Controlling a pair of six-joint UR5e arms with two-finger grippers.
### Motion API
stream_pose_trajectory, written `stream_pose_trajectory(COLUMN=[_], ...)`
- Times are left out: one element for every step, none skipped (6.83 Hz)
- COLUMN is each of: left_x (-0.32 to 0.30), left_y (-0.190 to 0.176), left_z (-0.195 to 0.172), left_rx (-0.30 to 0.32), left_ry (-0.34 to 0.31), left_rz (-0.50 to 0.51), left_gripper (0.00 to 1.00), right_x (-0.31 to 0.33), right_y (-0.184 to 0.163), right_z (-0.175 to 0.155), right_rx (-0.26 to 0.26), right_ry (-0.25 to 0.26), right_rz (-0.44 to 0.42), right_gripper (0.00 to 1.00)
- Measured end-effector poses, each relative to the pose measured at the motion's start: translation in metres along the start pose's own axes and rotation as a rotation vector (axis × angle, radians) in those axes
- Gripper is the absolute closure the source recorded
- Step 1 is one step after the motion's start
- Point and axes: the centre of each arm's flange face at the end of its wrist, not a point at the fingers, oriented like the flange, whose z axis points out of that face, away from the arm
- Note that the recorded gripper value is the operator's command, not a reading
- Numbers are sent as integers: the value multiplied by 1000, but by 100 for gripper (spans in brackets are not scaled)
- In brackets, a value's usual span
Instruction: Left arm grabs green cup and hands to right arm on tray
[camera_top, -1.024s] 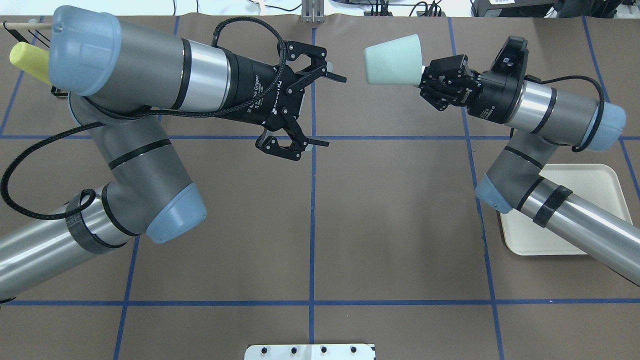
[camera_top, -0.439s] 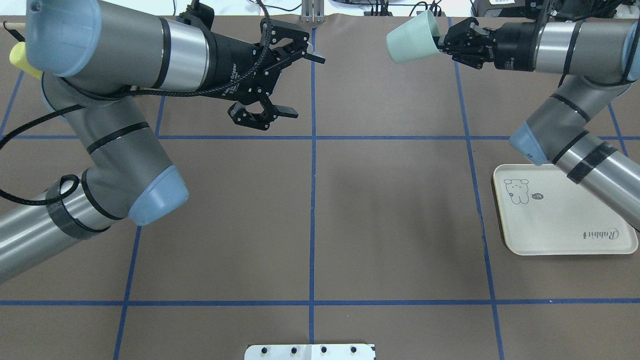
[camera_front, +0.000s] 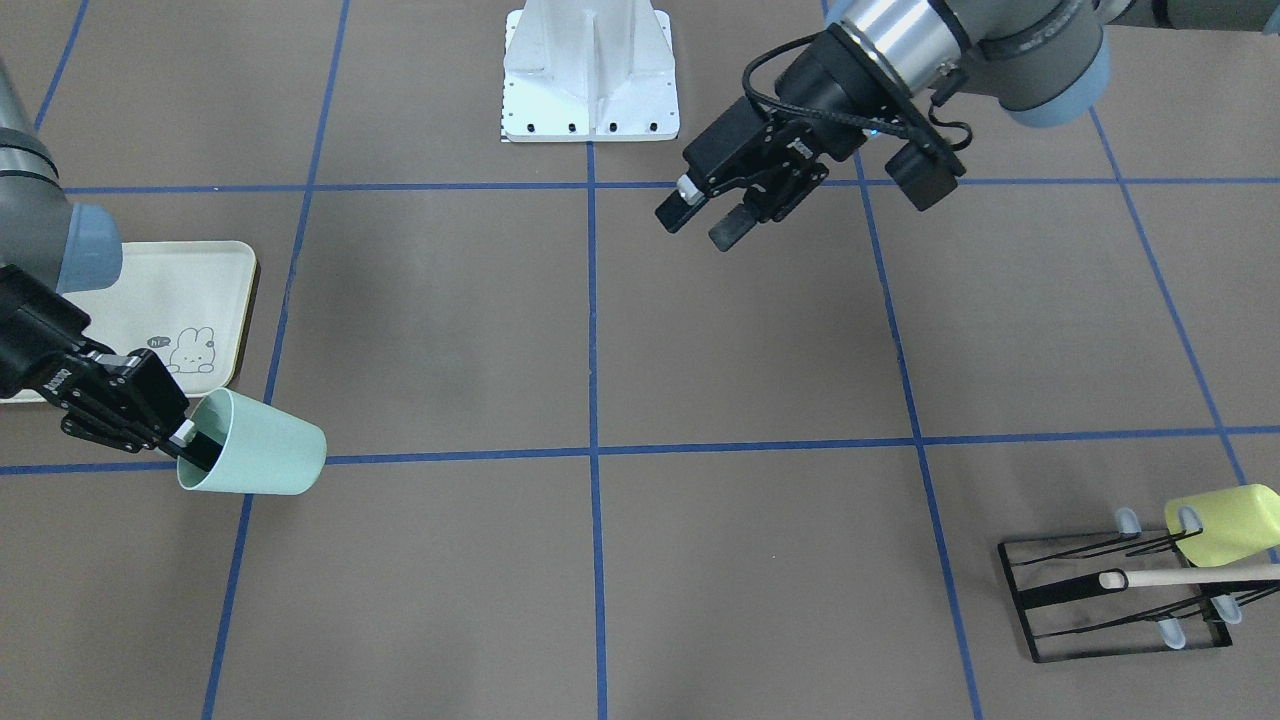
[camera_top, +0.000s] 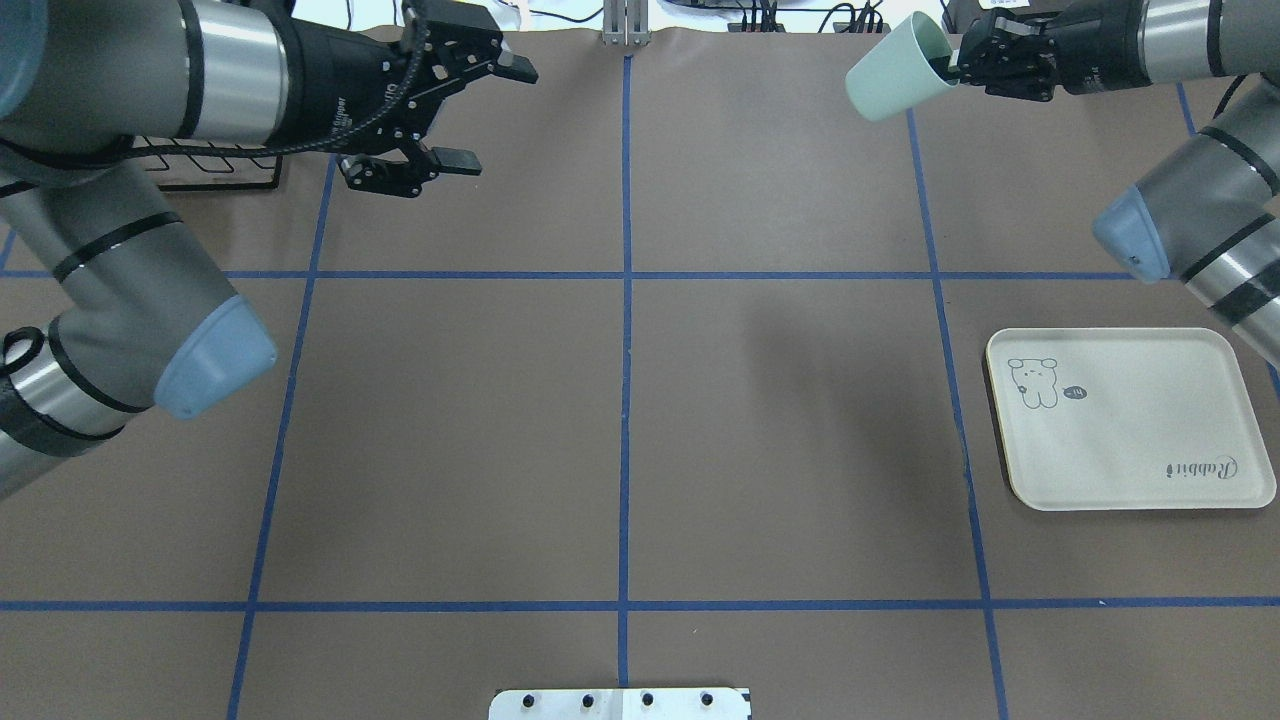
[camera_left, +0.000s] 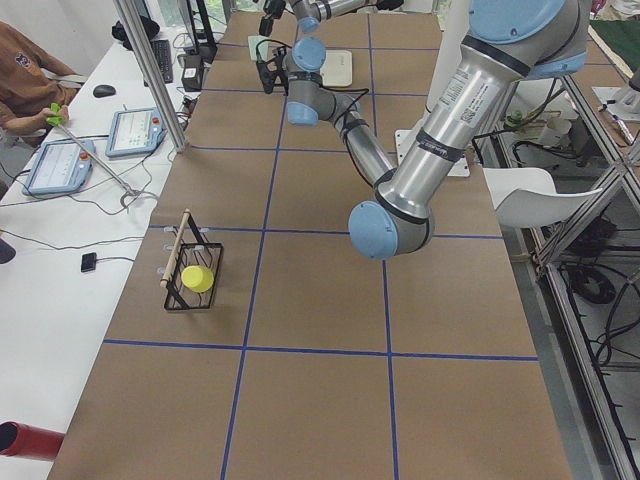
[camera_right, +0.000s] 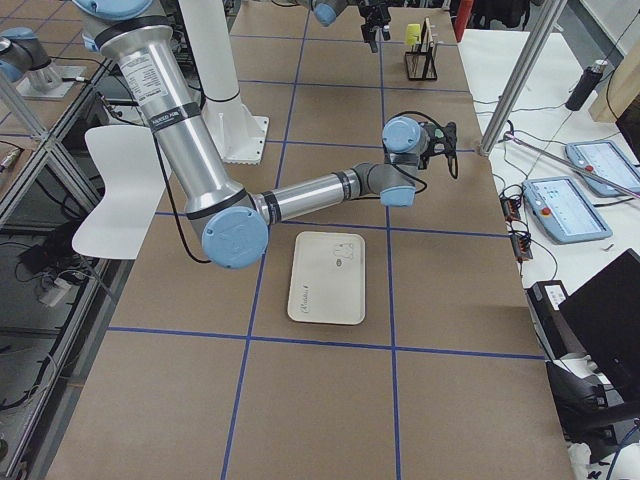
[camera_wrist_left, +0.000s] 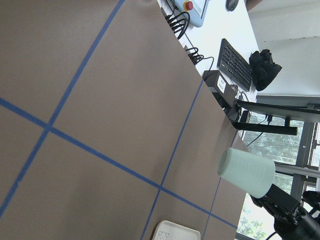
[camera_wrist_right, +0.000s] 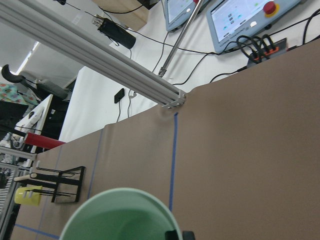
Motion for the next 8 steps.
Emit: stream_pose_trajectory(left_x=[-14, -29, -46, -67, -92, -122, -154, -179], left_y=[-26, -55, -81, -105, -125, -142, -153, -158], left_z=[-15, -31, -50, -74, -99, -123, -146, -166], left_rx=[55, 116, 175, 222, 251, 263, 257, 236], left_ry=[-43, -114, -184, -253, -324, -399, -476, -551], left_rz=[123, 248, 367, 480, 571, 638, 678, 694], left_gripper=[0, 0, 0, 0, 0, 0, 0, 0], right_x=[8, 15, 18, 16, 14, 20, 35, 54], right_y=[2, 9, 18, 26, 33, 42, 51, 60], right_z=[-9, -22, -36, -52, -68, -81, -91, -97], right_rx=[-9, -17, -31, -63, -114, -180, -257, -332], right_ry=[75, 169, 273, 390, 500, 595, 670, 721], right_rz=[-8, -32, -77, -138, -191, -236, -276, -307], right_gripper=[100, 100, 100, 100, 100, 100, 100, 100])
